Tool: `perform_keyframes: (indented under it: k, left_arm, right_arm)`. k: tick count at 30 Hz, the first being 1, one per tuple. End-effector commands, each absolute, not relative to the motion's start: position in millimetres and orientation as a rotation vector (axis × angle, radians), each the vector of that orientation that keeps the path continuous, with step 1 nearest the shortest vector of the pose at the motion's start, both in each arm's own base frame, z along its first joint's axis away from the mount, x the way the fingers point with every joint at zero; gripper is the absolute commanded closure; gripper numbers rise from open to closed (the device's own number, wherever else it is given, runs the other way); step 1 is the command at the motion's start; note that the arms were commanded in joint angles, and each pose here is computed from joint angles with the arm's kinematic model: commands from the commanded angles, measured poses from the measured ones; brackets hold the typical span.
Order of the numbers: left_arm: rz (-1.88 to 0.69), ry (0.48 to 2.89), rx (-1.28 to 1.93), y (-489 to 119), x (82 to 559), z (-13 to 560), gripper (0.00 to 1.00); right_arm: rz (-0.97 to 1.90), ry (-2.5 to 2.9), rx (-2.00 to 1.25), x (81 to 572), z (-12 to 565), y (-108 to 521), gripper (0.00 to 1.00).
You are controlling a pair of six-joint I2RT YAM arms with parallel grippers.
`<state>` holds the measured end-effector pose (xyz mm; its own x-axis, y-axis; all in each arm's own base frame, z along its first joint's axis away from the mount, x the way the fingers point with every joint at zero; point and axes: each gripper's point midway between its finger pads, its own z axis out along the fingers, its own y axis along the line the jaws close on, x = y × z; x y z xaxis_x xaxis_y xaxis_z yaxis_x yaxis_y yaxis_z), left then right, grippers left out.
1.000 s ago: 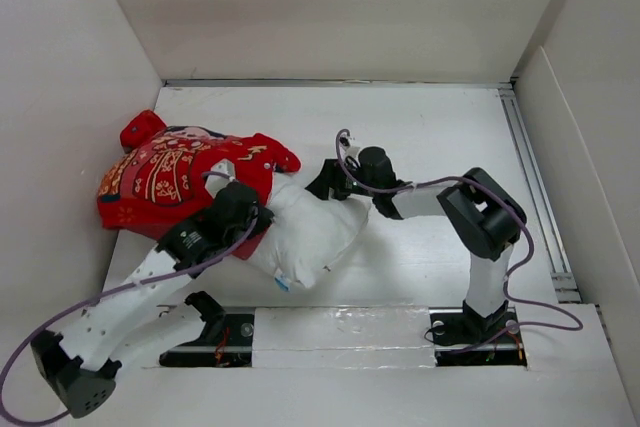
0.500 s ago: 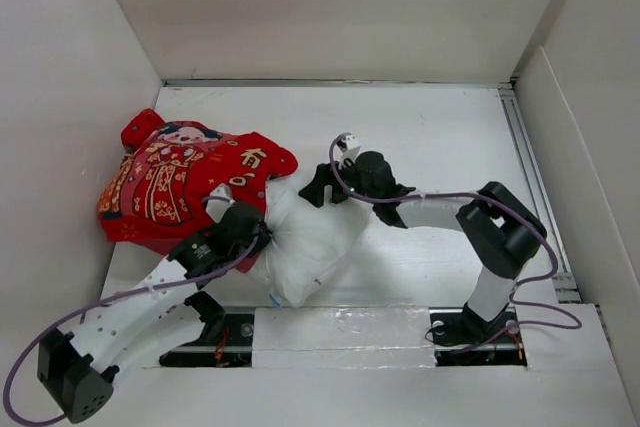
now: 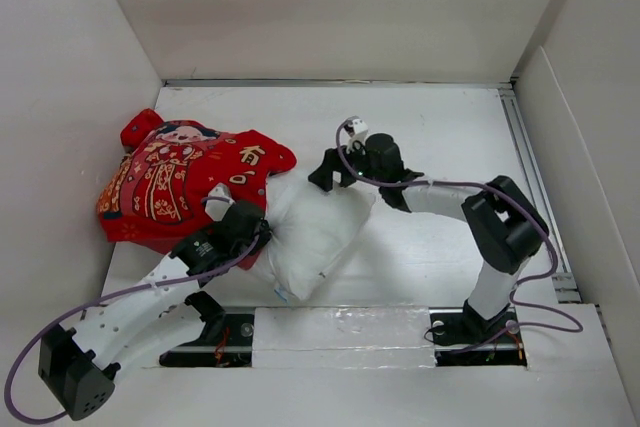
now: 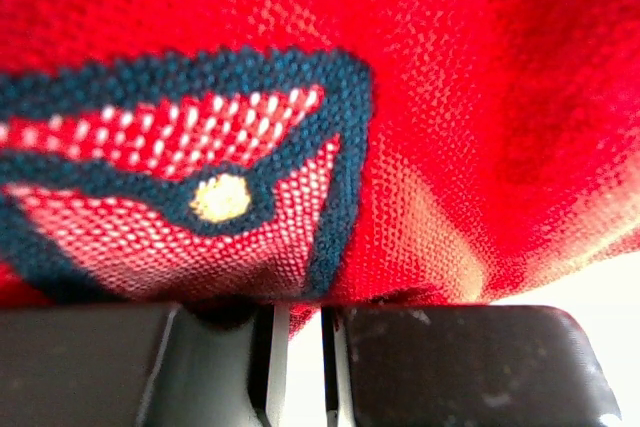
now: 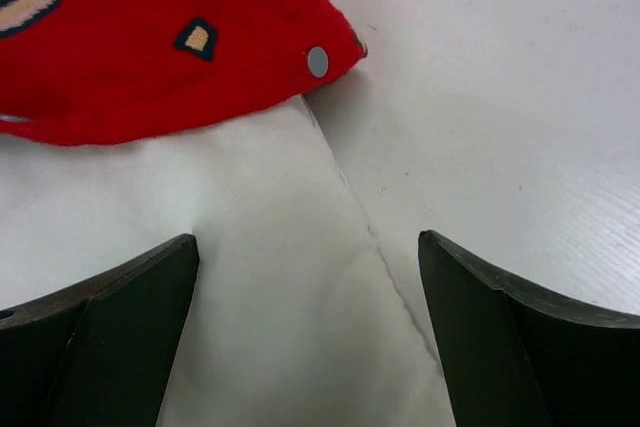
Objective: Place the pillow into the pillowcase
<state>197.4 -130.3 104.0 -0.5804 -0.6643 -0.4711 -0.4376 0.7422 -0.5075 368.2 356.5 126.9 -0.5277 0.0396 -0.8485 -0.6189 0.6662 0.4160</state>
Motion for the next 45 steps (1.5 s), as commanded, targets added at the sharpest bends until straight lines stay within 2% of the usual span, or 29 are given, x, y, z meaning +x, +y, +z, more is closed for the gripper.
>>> perform_keyframes:
  k: [1,7,9,11,13,14,20,24,26,27,28,30,34,37,38,39,40,42,43,45]
  left_arm:
    - [-0.309,2.297,-0.858,-109.7,190.2,88.7,1.00]
    - [-0.303,2.314,-0.845,-111.8,190.3,85.8,1.00]
    - [-0.315,2.318,-0.832,-114.1,190.6,86.4,1.00]
    - [-0.315,2.318,-0.832,-114.1,190.6,86.4,1.00]
    - [-0.305,2.325,-0.832,-112.8,189.1,83.0,1.00]
    - [-0.305,2.325,-0.832,-112.8,189.1,83.0,1.00]
    - [-0.314,2.332,-0.809,-113.7,188.0,84.2,1.00]
    - [-0.367,2.329,-0.780,-121.2,190.6,89.1,1.00]
    - [-0.418,2.351,-0.699,-133.0,193.3,86.4,1.00]
    - [-0.429,2.361,-0.673,-137.1,194.3,85.6,1.00]
    - [-0.409,2.388,-0.640,-139.8,195.6,81.7,1.00]
    - [-0.431,2.382,-0.606,-148.3,203.3,89.2,1.00]
    - [-0.487,2.315,-0.512,-164.5,224.8,116.6,1.00]
    - [-0.458,2.276,-0.411,-179.1,251.7,141.1,1.00]
    - [-0.434,2.269,-0.400,-182.3,260.7,146.0,1.00]
    - [-0.350,2.292,-0.393,-182.5,271.2,137.7,1.00]
    - [-0.359,2.251,-0.392,-190.7,286.5,157.7,1.00]
    - [-0.294,2.249,-0.404,-194.8,302.6,156.5,1.00]
    - [-0.222,2.219,-0.486,-187.9,313.1,167.2,1.00]
    - [-0.214,2.207,-0.563,-185.4,314.2,166.3,1.00]
  right_arm:
    - [1.166,1.735,-0.554,357.3,184.1,346.6,0.05]
    - [1.169,1.754,-0.496,381.3,181.9,331.1,0.05]
    - [1.169,1.768,-0.515,393.2,186.8,344.3,0.05]
    - [1.212,1.847,-0.563,395.4,157.9,362.4,0.05]
    - [1.321,1.818,-0.623,394.4,165.5,383.2,0.05]
    - [1.383,1.857,-0.612,390.6,148.6,393.7,0.05]
    - [1.493,1.849,-0.690,379.9,140.8,431.2,0.05]
    - [1.723,1.779,-0.755,348.1,148.2,428.0,0.33]
    - [1.886,1.599,-0.740,332.4,183.3,412.2,0.72]
    - [1.934,1.606,-0.692,326.6,178.0,402.5,0.97]
    - [2.014,1.620,-0.618,323.2,187.5,393.1,1.00]
    - [2.013,1.531,-0.566,326.7,194.5,365.0,1.00]
    - [1.885,1.567,-0.299,354.8,205.8,306.9,1.00]
    - [1.681,1.688,-0.113,378.5,185.6,263.7,1.00]
    - [1.614,1.657,-0.124,377.5,208.3,252.1,1.00]
    - [1.525,1.742,-0.085,380.0,193.3,241.3,1.00]
    - [1.426,1.752,-0.009,389.6,194.4,224.2,1.00]
    - [1.252,1.743,-0.022,384.2,216.1,208.2,1.00]
    - [1.119,1.891,0.056,373.5,196.8,210.7,1.00]
    - [1.065,1.875,0.011,367.3,210.8,212.7,1.00]
